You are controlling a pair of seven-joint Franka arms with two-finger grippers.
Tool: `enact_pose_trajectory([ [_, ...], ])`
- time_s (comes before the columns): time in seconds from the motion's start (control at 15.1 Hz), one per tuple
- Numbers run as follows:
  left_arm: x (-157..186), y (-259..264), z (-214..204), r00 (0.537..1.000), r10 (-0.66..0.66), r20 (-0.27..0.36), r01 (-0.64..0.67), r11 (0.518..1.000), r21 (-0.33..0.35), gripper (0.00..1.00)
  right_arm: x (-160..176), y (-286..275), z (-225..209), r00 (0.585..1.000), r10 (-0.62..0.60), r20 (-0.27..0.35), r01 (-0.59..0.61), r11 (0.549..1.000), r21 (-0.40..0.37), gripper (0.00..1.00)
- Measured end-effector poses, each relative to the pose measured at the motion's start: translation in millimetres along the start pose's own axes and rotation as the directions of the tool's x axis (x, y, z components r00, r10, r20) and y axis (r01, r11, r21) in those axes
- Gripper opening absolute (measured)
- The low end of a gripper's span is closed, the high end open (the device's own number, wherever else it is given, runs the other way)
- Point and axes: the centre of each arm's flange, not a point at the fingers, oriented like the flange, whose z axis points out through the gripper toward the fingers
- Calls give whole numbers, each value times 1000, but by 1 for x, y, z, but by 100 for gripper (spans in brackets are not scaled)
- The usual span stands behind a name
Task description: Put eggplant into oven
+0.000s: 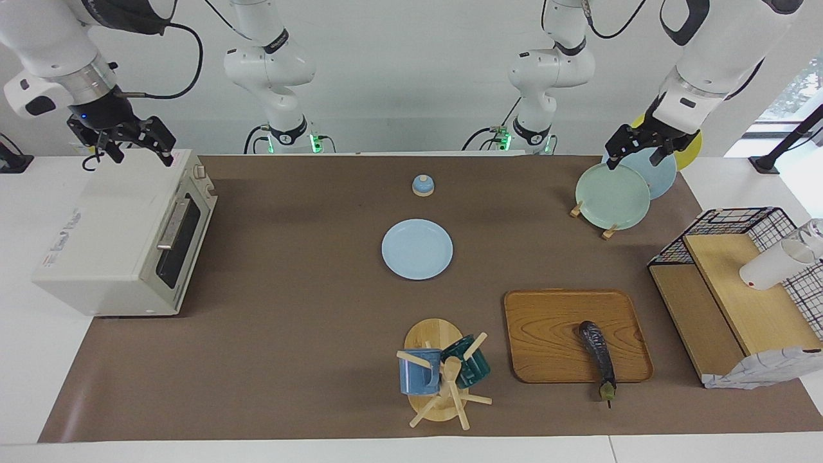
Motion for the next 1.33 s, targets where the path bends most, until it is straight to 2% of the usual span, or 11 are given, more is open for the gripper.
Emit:
enact_pose_trajectory([
  [0.6, 0, 0, 0, 1000, 0, 0, 0, 1000, 0, 100, 1, -6, 0, 1000, -12, -1, 12, 1000, -1, 100],
  [0.66, 0, 0, 0, 1000, 0, 0, 0, 1000, 0, 100, 1, -11, 0, 1000, -20, -3, 20, 1000, -2, 94],
  [0.73, 0, 0, 0, 1000, 0, 0, 0, 1000, 0, 100, 2, -15, 1, 1000, -27, -3, 27, 1000, -2, 79],
  [0.86, 0, 0, 0, 1000, 0, 0, 0, 1000, 0, 100, 4, -21, 2, 998, -57, -15, 57, 998, -4, 58],
  [1.0, 0, 1, 0, 1000, 3, 0, -3, 1000, 0, 100, 13, -32, 7, 995, -81, -65, 80, 997, -12, 38],
  [1.13, 0, 2, 0, 1000, 4, 0, -4, 1000, 1, 100, 16, -35, 20, 996, -54, -64, 54, 998, -11, 21],
  [1.2, 0, 3, 0, 1000, 5, 0, -5, 1000, 1, 100, 17, -34, 29, 998, -10, -59, 9, 1000, -10, 6],
  [1.26, 0, 3, 0, 1000, 6, 0, -6, 1000, 1, 100, 18, -33, 39, 998, 28, -52, -28, 1000, -9, 1],
  [1.33, 0, 3, 0, 1000, 6, 0, -6, 1000, 1, 100, 19, -33, 49, 998, 46, -45, -46, 999, -15, 1],
])
